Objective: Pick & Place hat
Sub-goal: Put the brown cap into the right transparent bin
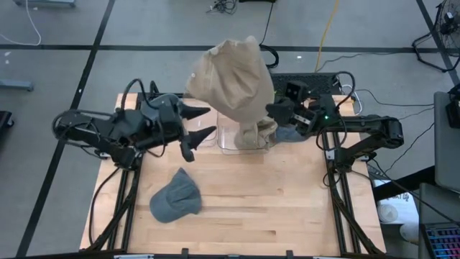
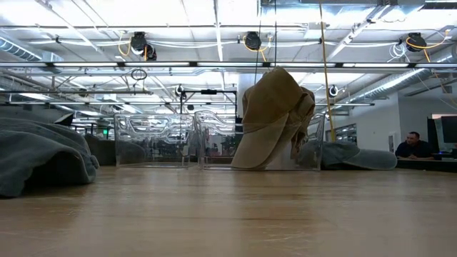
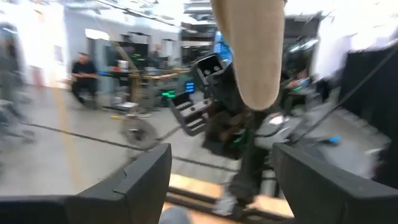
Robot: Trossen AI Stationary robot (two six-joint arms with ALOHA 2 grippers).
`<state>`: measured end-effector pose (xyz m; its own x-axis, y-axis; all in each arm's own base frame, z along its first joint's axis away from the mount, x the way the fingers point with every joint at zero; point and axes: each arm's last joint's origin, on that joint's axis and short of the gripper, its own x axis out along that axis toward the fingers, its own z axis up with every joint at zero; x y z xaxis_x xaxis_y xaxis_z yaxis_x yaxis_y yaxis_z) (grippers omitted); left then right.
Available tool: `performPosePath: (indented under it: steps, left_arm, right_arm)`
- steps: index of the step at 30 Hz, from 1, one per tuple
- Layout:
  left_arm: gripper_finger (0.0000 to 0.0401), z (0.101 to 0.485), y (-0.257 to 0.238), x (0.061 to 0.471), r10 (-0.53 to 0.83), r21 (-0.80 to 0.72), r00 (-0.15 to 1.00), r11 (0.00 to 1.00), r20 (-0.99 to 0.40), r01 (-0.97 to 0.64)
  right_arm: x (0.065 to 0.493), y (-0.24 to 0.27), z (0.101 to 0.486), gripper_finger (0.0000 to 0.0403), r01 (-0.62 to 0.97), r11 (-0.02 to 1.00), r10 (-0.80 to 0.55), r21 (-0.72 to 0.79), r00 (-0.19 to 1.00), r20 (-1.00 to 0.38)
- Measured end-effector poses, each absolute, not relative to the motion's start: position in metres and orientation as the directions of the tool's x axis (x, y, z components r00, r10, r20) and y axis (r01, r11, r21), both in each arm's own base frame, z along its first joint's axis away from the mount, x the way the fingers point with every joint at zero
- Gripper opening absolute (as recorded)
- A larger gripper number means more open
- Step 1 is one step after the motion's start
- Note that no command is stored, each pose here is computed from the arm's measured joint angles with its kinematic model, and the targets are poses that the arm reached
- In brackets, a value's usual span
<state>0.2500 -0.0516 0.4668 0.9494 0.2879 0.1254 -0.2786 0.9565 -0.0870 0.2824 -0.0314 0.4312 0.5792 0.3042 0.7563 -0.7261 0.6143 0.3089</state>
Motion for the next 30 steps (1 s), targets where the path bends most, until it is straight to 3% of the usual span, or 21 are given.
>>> performPosePath:
  steps: [11,20,30]
  left_arm:
    - [0.0282,0.476,-0.032,0.254,0.031,-0.255,0.972,0.966,0.235,0.030]
    - [0.0271,0.476,-0.027,0.258,-0.042,-0.273,0.968,0.956,0.247,0.111]
    - [0.0253,0.476,-0.029,0.263,-0.126,-0.238,0.953,0.951,0.276,0.195]
  right_arm:
    - [0.290,-0.014,0.430,0.0000,-0.685,0.670,0.332,0.285,0.620,0.711]
    - [0.293,-0.004,0.429,0.0000,-0.598,0.761,0.271,0.251,0.645,0.715]
    - [0.300,-0.002,0.424,0.0000,-0.553,0.785,0.222,0.279,0.671,0.707]
